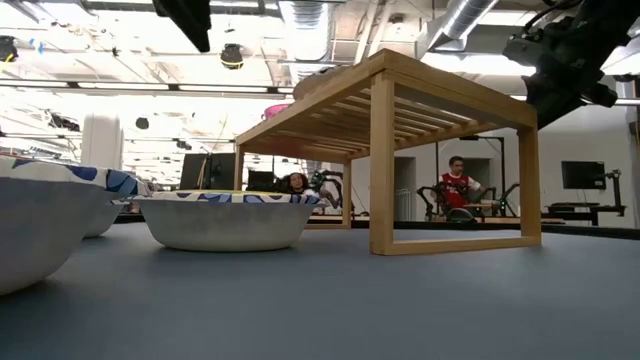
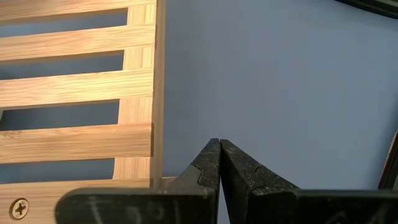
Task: Place and stack bowls onto a shelf
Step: Stack the yellow bowl on top of the violet bowl on the shelf
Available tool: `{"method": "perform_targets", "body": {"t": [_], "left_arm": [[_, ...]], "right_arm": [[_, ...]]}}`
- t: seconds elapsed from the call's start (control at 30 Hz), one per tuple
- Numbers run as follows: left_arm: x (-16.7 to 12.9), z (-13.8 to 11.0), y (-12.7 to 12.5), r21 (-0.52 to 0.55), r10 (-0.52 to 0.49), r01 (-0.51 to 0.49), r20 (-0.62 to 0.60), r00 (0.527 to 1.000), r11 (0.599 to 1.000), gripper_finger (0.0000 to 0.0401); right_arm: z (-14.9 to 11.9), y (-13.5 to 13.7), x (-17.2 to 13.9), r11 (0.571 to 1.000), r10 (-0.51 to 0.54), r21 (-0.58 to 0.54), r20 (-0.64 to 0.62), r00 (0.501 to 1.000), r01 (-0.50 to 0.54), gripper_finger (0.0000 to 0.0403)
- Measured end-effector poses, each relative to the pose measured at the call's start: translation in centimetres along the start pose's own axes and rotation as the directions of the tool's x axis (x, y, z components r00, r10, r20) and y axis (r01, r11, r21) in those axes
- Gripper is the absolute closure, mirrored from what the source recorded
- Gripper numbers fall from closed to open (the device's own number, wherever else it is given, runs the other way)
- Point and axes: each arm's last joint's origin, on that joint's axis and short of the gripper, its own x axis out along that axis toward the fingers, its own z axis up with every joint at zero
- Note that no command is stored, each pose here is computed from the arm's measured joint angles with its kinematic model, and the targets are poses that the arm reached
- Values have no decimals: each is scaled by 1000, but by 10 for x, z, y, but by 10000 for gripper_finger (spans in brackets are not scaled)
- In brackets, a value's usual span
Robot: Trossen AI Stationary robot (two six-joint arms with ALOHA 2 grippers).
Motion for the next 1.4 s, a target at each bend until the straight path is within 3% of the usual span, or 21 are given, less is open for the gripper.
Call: {"method": "perform_targets", "body": {"t": [0.1, 0.2, 0.33, 0.47, 0.77, 0.97, 1.13, 1.4], "left_arm": [[14, -8, -2, 31, 7, -6, -17, 1000, 999, 179], [29, -17, -2, 156, 10, -2, -47, 999, 988, 179], [45, -23, -9, 363, -65, 72, -31, 997, 929, 179], [60, -27, -14, 475, -139, 125, -6, 990, 871, 179], [86, -47, -8, 578, -155, 165, -67, 986, 799, 179], [98, -52, -6, 584, -159, 151, -37, 987, 798, 179], [102, -52, -6, 636, -174, 144, -16, 985, 758, 179], [119, -47, -4, 659, -166, 144, -29, 986, 738, 179]], "right_arm": [[0, 0, 0, 1000, 0, -3, 0, 1000, 0, 367], [0, 0, 0, 1000, 0, -3, 0, 1000, 0, 367], [0, 0, 0, 1000, 1, -17, 0, 1000, -1, 367], [0, 0, 0, 1000, 7, -18, -13, 1000, -7, 367], [-1, 0, 0, 1000, 11, -24, -19, 1000, -11, 367], [-1, 0, 0, 1000, 11, -24, -20, 1000, -11, 367], [-1, 0, 0, 1000, 11, -24, -20, 1000, -11, 367], [-1, 0, 0, 1000, 11, -24, -21, 1000, -11, 367]]}}
